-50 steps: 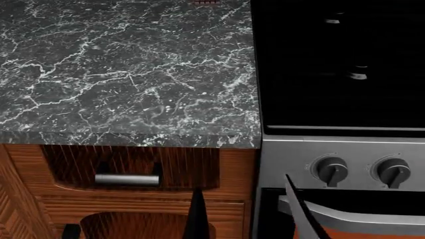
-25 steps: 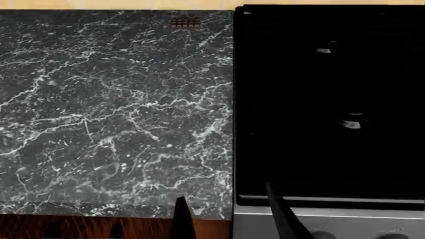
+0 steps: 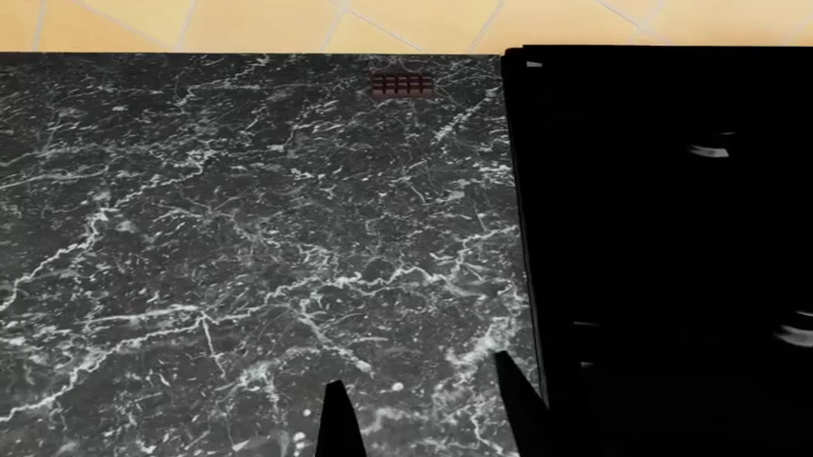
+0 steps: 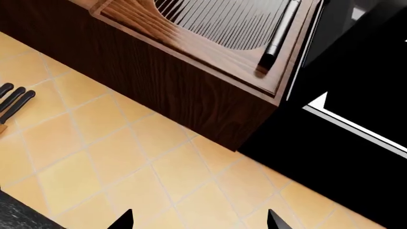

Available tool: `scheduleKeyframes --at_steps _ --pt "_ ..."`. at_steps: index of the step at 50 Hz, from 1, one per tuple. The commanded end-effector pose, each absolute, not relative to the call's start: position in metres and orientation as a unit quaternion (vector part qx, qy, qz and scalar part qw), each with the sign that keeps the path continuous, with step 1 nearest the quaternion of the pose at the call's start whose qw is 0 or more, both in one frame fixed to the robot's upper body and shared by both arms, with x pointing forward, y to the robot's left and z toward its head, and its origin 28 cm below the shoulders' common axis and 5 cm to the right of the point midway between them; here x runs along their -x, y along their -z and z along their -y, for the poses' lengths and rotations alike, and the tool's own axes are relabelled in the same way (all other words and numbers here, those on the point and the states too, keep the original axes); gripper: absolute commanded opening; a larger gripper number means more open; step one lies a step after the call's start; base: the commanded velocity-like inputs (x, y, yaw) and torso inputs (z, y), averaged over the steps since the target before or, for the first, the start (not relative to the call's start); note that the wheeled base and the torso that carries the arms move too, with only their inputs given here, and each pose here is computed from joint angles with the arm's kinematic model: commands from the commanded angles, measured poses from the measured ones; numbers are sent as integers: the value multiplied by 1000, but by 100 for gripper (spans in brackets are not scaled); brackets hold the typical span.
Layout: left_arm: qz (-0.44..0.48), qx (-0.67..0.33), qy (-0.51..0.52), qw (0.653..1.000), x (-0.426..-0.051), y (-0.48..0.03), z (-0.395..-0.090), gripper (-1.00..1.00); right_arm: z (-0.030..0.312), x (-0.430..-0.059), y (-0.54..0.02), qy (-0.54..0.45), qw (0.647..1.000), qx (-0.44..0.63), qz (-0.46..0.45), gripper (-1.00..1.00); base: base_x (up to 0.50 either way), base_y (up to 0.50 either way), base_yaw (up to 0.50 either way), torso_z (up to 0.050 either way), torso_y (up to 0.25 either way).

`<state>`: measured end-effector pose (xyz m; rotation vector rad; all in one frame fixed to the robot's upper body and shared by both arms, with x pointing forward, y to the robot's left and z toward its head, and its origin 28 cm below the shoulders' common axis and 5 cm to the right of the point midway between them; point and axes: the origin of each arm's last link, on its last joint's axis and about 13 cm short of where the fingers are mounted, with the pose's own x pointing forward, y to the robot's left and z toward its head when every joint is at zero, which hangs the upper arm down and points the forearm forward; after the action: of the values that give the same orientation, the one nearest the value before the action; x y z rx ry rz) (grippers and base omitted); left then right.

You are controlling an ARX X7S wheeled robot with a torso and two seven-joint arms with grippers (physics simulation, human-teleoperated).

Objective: Close the microwave door

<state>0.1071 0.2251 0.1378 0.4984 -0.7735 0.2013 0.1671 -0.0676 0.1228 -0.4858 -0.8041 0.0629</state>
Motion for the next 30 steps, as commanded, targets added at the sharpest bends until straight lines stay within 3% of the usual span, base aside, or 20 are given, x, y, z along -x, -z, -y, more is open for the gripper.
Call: scheduleKeyframes --at_steps 1,11,21,30 --pt "373 -244 -95 890 -107 -138 -224 100 68 -165 -126 -27 888 223 402 100 0 0 0 0 0" --pt "374 -245 -95 889 -107 -137 -224 100 68 -158 -154 -21 878 215 427 100 0 0 0 0 2" --pt "374 -245 -95 890 -110 -140 -222 100 63 -164 -247 -13 823 249 511 100 0 0 0 0 0" --pt "374 -245 -94 890 -109 -138 -222 100 56 -170 -276 -24 814 262 518 100 0 0 0 0 0"
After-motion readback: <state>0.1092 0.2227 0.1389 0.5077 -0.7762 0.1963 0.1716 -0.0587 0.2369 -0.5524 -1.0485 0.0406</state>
